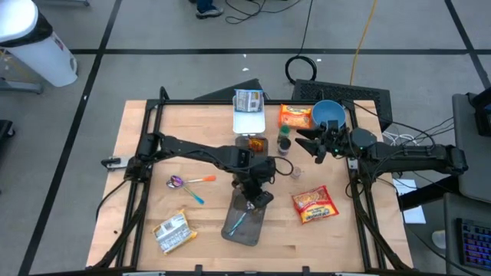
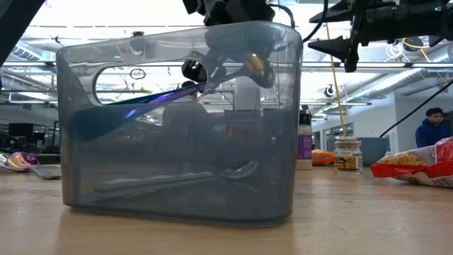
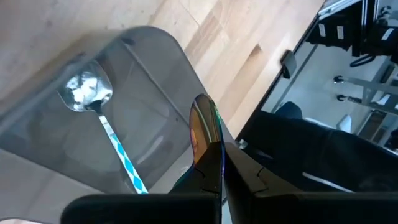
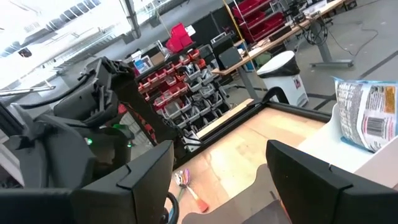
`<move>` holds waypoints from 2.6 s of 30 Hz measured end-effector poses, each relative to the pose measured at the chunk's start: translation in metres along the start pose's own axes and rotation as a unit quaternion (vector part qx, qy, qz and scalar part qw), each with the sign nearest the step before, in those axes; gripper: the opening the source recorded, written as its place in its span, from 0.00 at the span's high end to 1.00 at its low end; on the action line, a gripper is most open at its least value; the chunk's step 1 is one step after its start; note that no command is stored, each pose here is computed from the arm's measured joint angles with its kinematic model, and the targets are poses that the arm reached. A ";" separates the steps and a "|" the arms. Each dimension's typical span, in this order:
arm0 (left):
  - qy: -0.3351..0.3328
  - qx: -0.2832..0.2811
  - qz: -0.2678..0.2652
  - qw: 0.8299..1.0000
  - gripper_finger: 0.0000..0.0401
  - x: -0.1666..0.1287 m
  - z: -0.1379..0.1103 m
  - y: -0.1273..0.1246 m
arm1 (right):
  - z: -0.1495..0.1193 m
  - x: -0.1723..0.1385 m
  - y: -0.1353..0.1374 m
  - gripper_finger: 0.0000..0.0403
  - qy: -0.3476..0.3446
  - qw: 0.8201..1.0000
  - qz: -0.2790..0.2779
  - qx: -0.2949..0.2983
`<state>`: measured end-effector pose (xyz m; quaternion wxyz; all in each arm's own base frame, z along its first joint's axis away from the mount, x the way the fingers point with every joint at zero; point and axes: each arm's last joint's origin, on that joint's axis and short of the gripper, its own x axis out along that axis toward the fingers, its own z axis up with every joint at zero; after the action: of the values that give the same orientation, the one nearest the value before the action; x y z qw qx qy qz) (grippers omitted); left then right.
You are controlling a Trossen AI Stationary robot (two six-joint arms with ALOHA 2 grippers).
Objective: Pick & Place Food Item
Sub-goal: Put the blue spoon into the bottom black bin, then put the black seasoning bottle into the top black bin
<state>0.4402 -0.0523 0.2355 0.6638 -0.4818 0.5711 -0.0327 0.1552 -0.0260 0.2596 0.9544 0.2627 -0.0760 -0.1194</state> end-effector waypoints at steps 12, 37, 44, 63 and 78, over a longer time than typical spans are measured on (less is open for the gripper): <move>0.014 -0.024 -0.003 1.000 0.99 0.012 0.014 0.013 | 0.001 0.000 0.000 0.37 -0.003 1.000 0.002 0.004; 0.006 -0.114 0.028 0.993 0.98 0.013 0.031 0.050 | 0.002 -0.001 0.001 0.37 -0.006 1.000 0.005 0.012; -0.012 -0.118 0.010 0.993 0.97 0.014 0.034 0.047 | 0.002 -0.001 0.001 0.37 -0.006 1.000 0.005 0.010; -0.049 -0.133 0.006 0.990 0.94 0.013 0.039 0.045 | 0.002 -0.001 0.001 0.37 -0.006 1.000 0.005 0.010; -0.064 -0.127 0.008 0.990 0.92 0.013 0.041 0.044 | 0.002 -0.001 0.001 0.37 -0.006 1.000 0.005 0.010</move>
<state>0.4547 -0.0116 0.1915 0.6327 -0.5588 0.5308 0.0760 0.1537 -0.0257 0.2616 0.9519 0.2714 -0.0841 -0.1148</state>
